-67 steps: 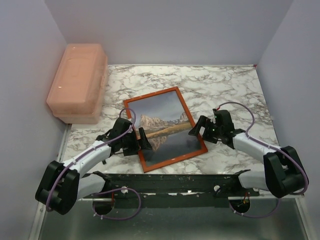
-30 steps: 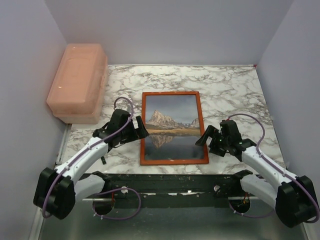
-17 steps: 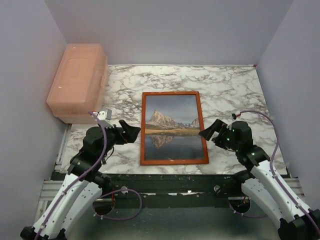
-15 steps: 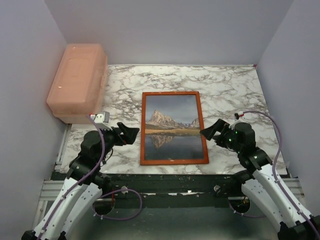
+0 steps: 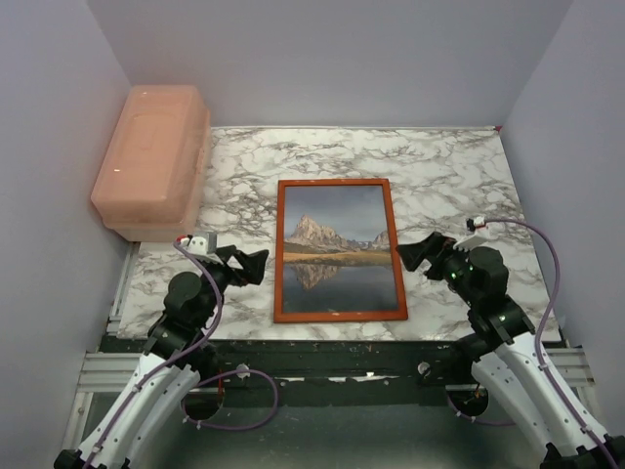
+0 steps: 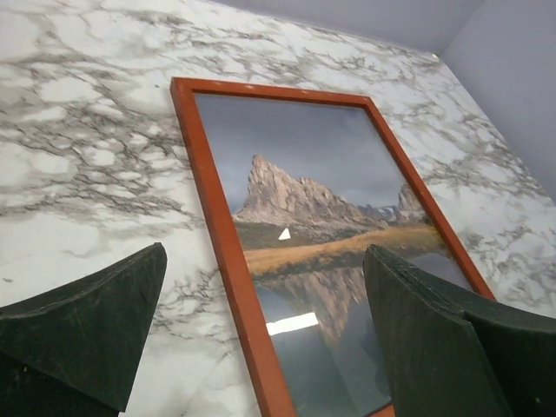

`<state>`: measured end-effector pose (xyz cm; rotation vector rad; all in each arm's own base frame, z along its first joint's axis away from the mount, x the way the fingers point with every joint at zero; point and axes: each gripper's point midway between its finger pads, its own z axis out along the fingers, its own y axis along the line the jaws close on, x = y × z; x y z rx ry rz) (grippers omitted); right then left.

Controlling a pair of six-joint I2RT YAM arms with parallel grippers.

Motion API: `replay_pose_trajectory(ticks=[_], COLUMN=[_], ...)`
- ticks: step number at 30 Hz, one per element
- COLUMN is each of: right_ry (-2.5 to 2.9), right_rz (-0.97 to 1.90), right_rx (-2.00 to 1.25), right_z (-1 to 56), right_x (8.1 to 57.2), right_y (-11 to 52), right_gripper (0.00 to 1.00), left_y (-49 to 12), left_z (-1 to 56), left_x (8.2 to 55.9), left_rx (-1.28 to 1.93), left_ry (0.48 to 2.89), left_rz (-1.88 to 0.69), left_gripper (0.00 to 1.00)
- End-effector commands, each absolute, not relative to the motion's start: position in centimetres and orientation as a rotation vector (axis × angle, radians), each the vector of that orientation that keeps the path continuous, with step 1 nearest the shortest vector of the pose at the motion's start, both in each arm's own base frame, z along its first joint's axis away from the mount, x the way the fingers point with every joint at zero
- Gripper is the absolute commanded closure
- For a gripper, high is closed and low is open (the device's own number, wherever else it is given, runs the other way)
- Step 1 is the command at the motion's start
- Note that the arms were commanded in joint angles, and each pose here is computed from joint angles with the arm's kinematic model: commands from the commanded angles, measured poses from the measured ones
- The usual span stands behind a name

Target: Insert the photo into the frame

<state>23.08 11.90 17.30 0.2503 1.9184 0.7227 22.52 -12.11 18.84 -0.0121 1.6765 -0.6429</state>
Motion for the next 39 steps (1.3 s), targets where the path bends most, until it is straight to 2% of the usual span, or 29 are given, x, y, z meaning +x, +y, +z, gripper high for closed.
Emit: replay_pose_trajectory(ticks=[1, 8, 13, 17, 21, 26, 31, 39], right_ry=[1.850, 2.025, 1.945, 1.803, 1.715, 1.675, 1.637, 1.670], right_rz=[0.527, 0.100, 0.006, -0.043, -0.049, -0.019, -0.038, 0.001], right_rx=[0.179, 0.152, 0.152, 0.127, 0.174, 0.181, 0.182, 0.205], right_z=[18.8, 14.4, 11.8, 12.0, 11.4, 10.8, 11.1, 10.5], right_x=[26.0, 30.8, 32.7, 33.5, 33.9, 35.0, 36.8, 38.4], right_y=[10.3, 6.8, 5.8, 4.8, 3.5, 3.1, 2.0, 0.8], right_gripper=[0.00, 0.00, 0.00, 0.00, 0.00, 0.00, 0.00, 0.00], left_y=[-9.6, -6.1, -5.2, -4.0, -3.7, -4.4, -5.1, -3.9], left_z=[21.6, 18.1, 18.4, 18.3, 16.2, 17.3, 16.0, 16.0], left_x=[24.9, 27.2, 28.8, 30.2, 31.2, 33.5, 35.9, 36.0], left_rx=[-0.044, -0.064, -0.063, -0.074, -0.068, 0.013, 0.055, 0.016], left_ry=[1.535, 1.620, 1.570, 1.526, 1.520, 1.465, 1.612, 1.616], left_rz=[-0.455, -0.134, -0.037, 0.052, 0.060, 0.079, 0.071, -0.019], left_gripper=[0.02, 0.01, 0.02, 0.02, 0.02, 0.02, 0.02, 0.02])
